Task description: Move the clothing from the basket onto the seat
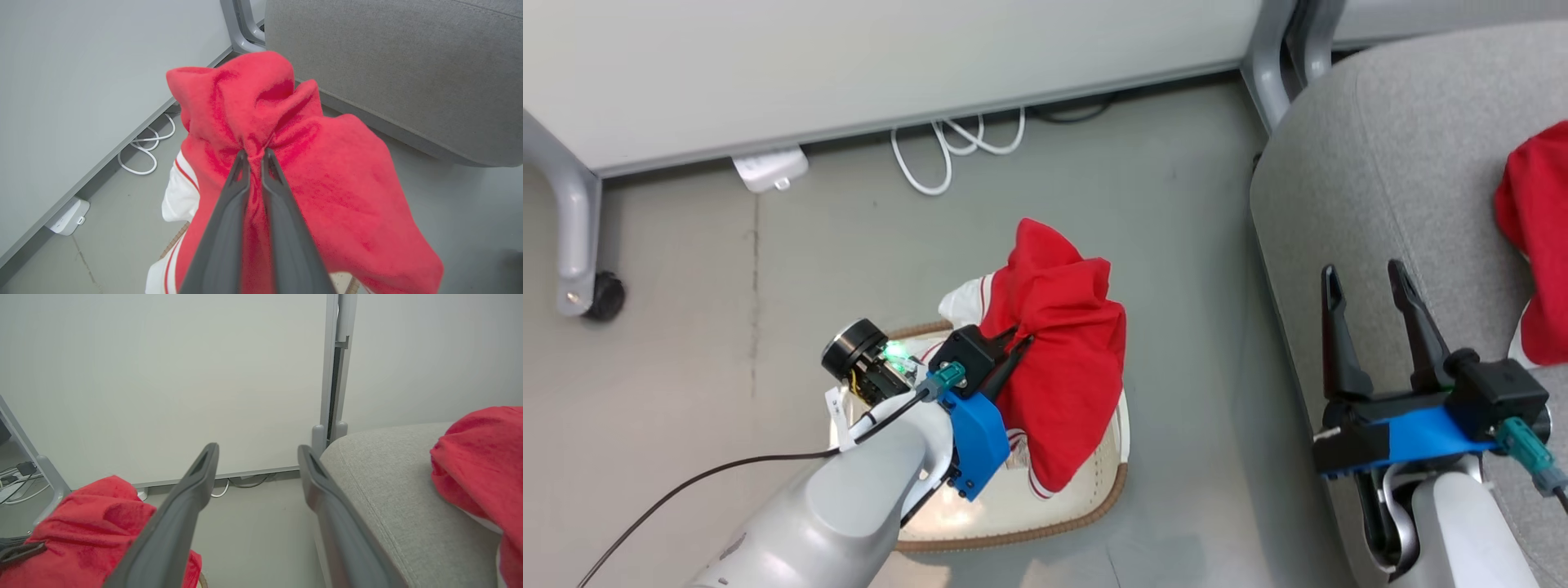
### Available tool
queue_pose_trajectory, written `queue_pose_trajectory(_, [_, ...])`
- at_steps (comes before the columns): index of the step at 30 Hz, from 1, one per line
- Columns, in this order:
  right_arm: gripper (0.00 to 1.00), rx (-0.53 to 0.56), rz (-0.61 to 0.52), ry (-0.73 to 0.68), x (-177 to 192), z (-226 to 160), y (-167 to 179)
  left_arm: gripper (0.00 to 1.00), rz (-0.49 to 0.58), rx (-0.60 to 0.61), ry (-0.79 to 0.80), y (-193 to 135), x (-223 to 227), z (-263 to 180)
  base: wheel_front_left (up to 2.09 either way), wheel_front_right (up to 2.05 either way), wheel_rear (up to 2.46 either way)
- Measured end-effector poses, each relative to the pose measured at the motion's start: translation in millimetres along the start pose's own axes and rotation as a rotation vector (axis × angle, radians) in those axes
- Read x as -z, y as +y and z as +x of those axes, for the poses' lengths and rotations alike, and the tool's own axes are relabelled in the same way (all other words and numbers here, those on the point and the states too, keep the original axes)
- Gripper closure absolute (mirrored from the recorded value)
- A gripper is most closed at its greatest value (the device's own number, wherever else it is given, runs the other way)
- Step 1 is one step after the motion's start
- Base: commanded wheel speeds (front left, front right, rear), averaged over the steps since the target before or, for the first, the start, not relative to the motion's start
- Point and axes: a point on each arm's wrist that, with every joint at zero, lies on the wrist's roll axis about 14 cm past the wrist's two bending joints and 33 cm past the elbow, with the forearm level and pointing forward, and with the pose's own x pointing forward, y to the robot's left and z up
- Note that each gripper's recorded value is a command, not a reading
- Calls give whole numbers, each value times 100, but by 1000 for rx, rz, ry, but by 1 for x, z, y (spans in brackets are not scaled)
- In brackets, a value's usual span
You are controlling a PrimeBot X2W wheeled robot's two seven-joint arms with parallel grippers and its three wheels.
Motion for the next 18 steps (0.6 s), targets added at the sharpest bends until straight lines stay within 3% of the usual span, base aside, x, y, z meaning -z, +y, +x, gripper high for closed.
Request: queue_pose_trajectory(18, [0, -38, 20, -36, -21, -39, 20, 100, 32, -130, -269, 13, -105, -52, 0, 0, 0])
